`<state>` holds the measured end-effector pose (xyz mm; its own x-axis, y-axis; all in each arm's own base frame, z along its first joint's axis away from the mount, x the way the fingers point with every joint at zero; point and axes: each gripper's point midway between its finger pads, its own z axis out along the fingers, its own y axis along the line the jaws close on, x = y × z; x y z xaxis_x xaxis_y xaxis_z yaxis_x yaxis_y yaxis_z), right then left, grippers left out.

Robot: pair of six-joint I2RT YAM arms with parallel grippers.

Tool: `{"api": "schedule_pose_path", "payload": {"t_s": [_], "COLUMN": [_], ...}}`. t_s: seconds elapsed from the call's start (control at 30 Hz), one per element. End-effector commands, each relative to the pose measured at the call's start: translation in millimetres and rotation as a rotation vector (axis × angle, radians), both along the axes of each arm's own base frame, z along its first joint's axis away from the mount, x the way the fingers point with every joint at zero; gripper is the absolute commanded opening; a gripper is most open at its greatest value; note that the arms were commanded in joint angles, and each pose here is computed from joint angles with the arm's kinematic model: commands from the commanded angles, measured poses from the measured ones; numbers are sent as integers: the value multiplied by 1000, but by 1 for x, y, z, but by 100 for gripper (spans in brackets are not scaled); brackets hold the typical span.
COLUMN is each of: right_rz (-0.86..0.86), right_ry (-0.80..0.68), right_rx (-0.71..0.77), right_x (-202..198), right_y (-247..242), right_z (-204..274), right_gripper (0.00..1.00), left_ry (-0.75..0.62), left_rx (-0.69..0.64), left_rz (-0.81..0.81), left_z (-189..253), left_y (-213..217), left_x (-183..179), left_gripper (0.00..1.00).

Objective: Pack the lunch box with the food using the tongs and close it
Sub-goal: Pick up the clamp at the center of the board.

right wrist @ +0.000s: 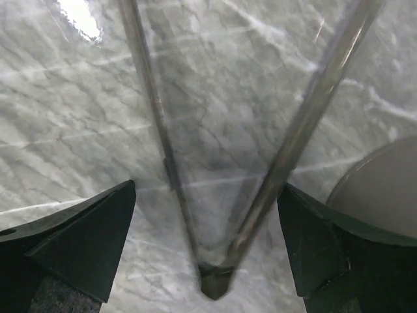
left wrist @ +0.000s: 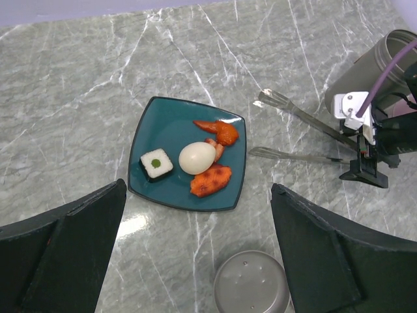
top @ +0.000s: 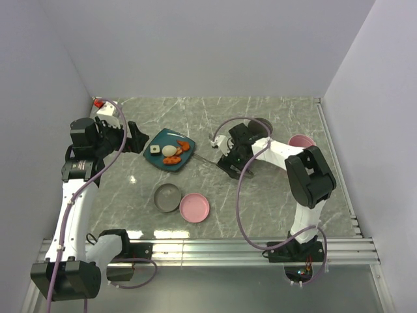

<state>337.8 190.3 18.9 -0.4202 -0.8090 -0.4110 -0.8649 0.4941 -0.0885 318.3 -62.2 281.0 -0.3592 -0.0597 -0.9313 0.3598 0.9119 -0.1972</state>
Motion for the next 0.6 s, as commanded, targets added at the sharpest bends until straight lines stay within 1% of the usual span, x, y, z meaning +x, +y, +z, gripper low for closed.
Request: {"api": "schedule_pose_path", "payload": {"t_s": [0.0,0.17,0.33,0.4,0.57], "right_rz": [22,16,4,-10,-45], "right_ry": [-17,3,-29,-23,-9], "right_rx": [26,55,104,104,110], "right_x": [15,20,31,35,39], "right_y": [5,6,15,17,20], "right_z": [7,4,7,9,9], "right_gripper": [96,95,94,93,93], "left_ry": [-22,-10,-1,3,9], "left_rx": [-1,-2,3,3,-2], "left_rz": [-26,-35,-37,-37,-30], "left_z": [3,-3,-7,-9,-12], "left_y": [-4,-6,-5,-5,-4], "left_x": [1,3,3,4,6], "left_gripper": [99,99,99,99,99]}}
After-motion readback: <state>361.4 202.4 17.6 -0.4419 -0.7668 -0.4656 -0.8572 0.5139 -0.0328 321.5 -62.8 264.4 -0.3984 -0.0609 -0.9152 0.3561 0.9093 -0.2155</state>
